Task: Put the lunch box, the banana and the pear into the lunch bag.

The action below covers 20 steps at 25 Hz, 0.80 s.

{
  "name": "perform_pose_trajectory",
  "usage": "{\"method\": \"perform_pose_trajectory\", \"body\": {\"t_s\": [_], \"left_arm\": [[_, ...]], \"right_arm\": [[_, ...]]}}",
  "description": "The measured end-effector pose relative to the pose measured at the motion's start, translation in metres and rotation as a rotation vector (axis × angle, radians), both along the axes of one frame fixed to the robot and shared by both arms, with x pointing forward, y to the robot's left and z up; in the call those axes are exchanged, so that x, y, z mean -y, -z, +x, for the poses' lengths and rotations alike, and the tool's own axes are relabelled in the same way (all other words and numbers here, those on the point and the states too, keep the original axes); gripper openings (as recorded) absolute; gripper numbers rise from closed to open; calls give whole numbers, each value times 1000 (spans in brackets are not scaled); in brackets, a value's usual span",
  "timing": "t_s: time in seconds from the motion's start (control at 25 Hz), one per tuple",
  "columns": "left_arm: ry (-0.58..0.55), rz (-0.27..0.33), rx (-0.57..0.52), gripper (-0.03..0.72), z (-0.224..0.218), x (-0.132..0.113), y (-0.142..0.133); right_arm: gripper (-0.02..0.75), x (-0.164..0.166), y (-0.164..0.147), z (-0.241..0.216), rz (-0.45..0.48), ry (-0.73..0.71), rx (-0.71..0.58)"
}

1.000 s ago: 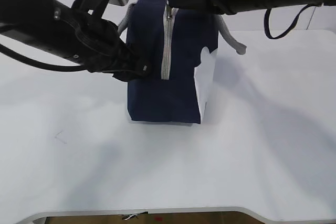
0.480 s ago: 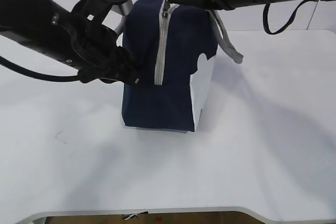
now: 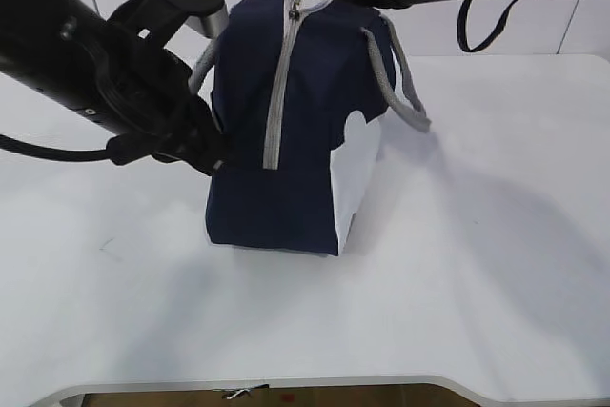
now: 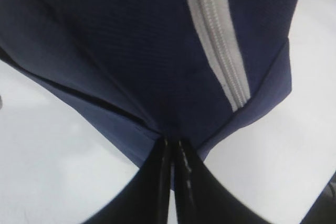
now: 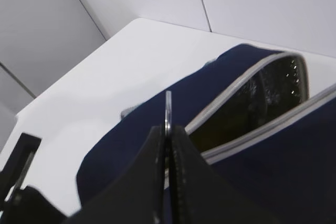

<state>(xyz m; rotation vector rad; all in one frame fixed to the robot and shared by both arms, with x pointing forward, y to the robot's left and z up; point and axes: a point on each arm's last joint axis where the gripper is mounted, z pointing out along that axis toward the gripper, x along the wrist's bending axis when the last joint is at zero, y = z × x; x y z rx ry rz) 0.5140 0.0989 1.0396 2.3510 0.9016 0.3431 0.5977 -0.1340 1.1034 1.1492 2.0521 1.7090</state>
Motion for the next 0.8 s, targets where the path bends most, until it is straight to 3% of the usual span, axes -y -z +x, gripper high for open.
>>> {"method": "perform_pose_trajectory", "body": {"t_s": [0.52,0.8], "left_arm": [[44,78,-33,-8,-18,-14,-16],[17,108,-55,-6,-14,-24,-16]], "right_arm": [[17,-7,11,31,-21,40,8],[17,-17,7,19,28,-121,-55]]}}
